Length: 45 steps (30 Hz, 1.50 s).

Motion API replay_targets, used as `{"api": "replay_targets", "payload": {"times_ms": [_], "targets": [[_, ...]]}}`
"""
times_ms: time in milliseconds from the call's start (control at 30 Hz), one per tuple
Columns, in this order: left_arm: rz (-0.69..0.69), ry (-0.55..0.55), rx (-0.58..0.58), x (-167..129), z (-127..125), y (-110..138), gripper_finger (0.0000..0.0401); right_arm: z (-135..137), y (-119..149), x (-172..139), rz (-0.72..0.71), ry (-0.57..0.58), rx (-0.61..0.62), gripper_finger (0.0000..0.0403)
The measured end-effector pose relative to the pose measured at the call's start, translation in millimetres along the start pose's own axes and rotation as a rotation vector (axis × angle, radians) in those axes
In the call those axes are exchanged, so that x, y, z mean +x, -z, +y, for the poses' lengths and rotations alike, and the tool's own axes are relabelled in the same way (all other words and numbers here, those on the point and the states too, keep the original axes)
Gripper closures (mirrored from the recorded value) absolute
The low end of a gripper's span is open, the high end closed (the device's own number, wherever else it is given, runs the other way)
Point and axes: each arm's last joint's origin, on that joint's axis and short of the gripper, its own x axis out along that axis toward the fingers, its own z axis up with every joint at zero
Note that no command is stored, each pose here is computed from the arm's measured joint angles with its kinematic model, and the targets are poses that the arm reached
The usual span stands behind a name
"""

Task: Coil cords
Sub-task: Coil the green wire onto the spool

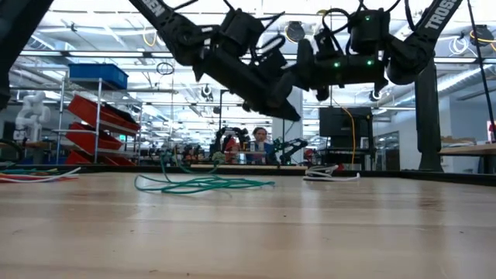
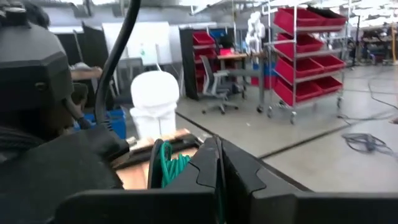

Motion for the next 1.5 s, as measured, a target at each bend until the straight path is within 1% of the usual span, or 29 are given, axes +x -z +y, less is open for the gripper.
{"api": "replay_targets", "payload": {"times_ms": [167, 433, 667, 867, 1000, 1200, 1400, 1500], "targets": [[0.011, -0.06, 0.05, -14, -2, -11, 0.0401, 1, -5, 0, -0.055, -0.027, 0.034, 0.0403], [-0.025, -0.116, 0.096, -34, -3, -31, 0.0401, 2, -5, 0, -0.056, -0.028, 0.011, 0.0403], [-0.008, -0.116, 0.098, -44, -1, -41, 0.0401, 2, -4, 0, -0.04, -0.021, -0.032, 0.0403], [0.019, -0.107, 0.112, -48, -4, -51, 0.0401, 1, 1, 0, 0.006, 0.0, -0.071, 0.0403], [0.049, -0.103, 0.133, -49, -4, -50, 0.0401, 0, 5, 0, 0.042, 0.01, -0.1, 0.0403], [0.08, -0.106, 0.145, -59, 1, -53, 0.0401, -1, 9, 0, 0.083, 0.022, -0.148, 0.0403], [0.117, -0.122, 0.157, -73, 13, -57, 0.0401, -3, 11, -1, 0.105, 0.031, -0.181, 0.0403], [0.161, -0.133, 0.168, -78, 22, -55, 0.0401, -3, 11, -1, 0.111, 0.01, -0.184, 0.0403]]}}
